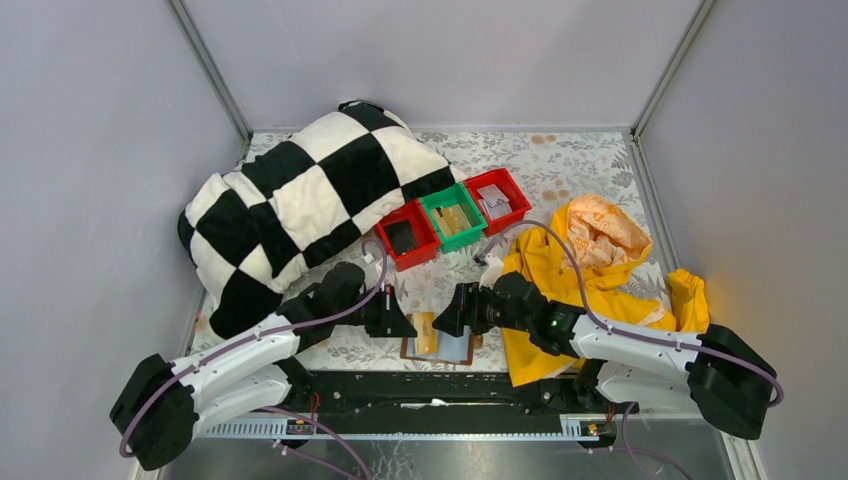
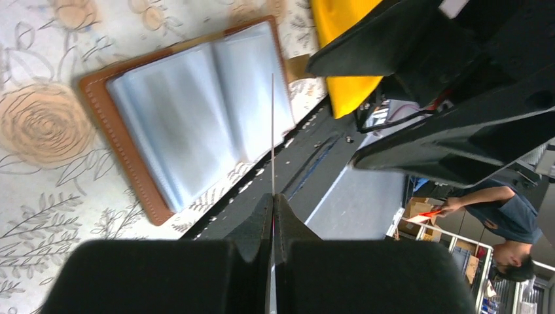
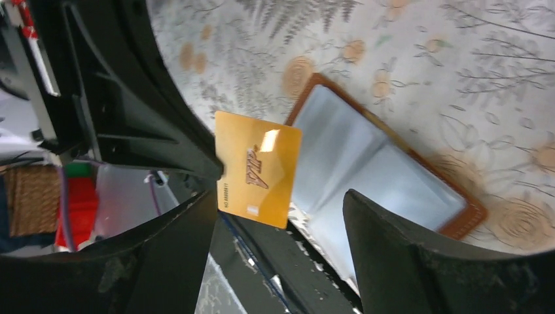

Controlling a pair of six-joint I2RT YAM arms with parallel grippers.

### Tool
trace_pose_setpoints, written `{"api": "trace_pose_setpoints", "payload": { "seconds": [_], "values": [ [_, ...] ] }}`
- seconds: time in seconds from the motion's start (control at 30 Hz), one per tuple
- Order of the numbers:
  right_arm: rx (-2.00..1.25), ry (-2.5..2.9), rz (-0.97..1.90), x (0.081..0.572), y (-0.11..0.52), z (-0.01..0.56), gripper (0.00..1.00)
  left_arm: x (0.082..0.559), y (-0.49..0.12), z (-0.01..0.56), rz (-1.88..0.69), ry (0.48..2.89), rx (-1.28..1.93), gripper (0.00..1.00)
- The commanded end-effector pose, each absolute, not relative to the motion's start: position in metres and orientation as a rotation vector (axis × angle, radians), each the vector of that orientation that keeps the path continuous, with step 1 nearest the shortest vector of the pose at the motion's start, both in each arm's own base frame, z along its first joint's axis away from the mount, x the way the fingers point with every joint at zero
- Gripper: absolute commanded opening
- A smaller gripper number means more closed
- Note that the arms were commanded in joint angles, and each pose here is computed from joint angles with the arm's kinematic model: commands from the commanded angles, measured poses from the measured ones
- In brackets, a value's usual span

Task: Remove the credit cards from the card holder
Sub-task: Remove the credit card from the card holder, then place the credit card in the storage box.

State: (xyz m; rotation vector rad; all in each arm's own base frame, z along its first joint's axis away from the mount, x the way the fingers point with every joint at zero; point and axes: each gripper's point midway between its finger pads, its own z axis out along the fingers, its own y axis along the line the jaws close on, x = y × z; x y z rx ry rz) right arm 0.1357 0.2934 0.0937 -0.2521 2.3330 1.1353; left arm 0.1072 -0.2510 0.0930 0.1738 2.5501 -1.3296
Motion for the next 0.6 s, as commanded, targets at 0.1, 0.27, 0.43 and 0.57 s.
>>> {"api": "trace_pose_setpoints", "payload": {
  "seconds": [0.1,0.27,0.43,0.57],
  "values": [
    [-0.301,2.185,1.47,0.119,0.314,0.126,0.8,0.111,-0.27,0.15,-1.52,2.343,0.304,0.0],
    [-0.267,2.156,1.573,0.115,0.314,0.13,0.8,0.11,-0.268,0.161,-1.552,2.306,0.319,0.0],
    [-0.251,2.09,1.731,0.109,0.314,0.143,0.66,0.111,-0.269,0.167,-1.591,2.277,0.315,0.0],
    [-0.239,1.998,1.865,0.106,0.312,0.158,0.54,0.109,-0.268,0.163,-1.598,2.297,0.309,0.0]
  ]
}}
